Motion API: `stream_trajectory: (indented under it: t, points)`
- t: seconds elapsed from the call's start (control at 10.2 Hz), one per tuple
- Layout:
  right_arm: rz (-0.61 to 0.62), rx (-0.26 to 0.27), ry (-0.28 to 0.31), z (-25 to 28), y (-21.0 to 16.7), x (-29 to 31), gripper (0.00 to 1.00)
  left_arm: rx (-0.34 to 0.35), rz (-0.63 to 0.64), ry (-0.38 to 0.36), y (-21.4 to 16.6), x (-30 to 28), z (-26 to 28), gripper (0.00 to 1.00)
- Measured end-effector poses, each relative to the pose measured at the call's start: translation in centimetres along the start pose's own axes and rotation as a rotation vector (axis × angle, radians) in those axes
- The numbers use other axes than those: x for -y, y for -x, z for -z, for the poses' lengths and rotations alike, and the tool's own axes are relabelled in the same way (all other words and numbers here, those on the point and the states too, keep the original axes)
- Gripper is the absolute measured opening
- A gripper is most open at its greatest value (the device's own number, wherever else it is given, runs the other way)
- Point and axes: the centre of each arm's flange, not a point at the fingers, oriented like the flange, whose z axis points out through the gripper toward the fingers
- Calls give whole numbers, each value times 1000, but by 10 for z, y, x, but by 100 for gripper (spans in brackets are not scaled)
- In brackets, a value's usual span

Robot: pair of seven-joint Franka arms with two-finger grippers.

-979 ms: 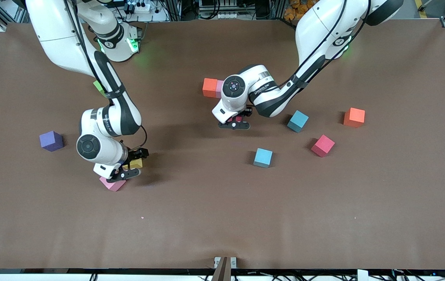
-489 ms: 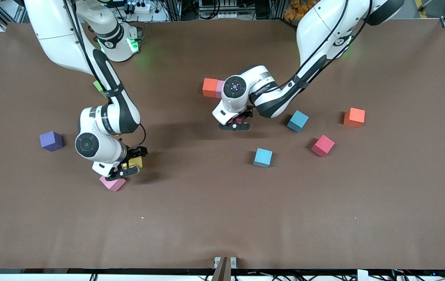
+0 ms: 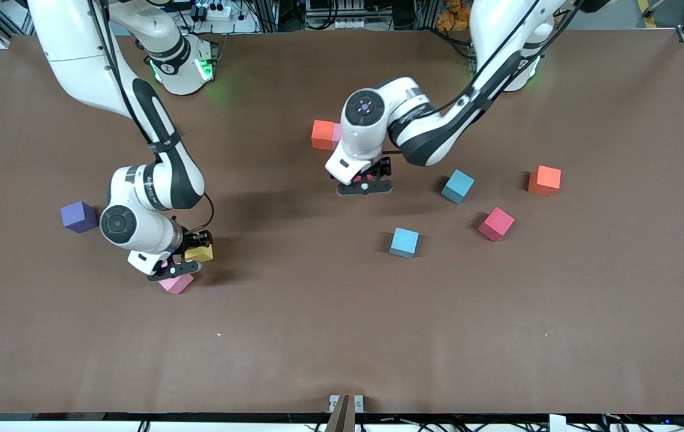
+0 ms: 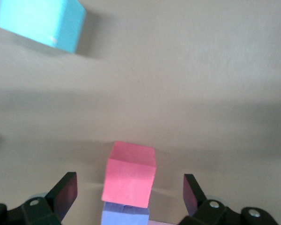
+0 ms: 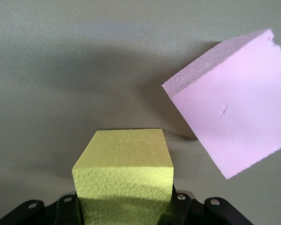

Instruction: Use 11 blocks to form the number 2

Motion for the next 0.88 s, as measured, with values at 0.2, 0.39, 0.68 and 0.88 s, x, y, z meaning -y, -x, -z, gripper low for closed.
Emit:
stream_trajectory:
  t: [0.2, 0.39, 0.68, 0.88]
  points:
    - [27, -16, -3, 10, -2, 15, 59, -27, 73, 1, -23, 26, 43, 100]
    - [100, -37, 0, 22, -3, 60, 58, -33, 143, -48, -45, 63, 71, 100]
    - [228, -64, 5, 39, 4, 134, 56, -9, 196, -134, -83, 133, 71, 100]
    - [340, -71, 9, 43, 9, 162, 56, 16, 134, -191, -111, 198, 55, 100]
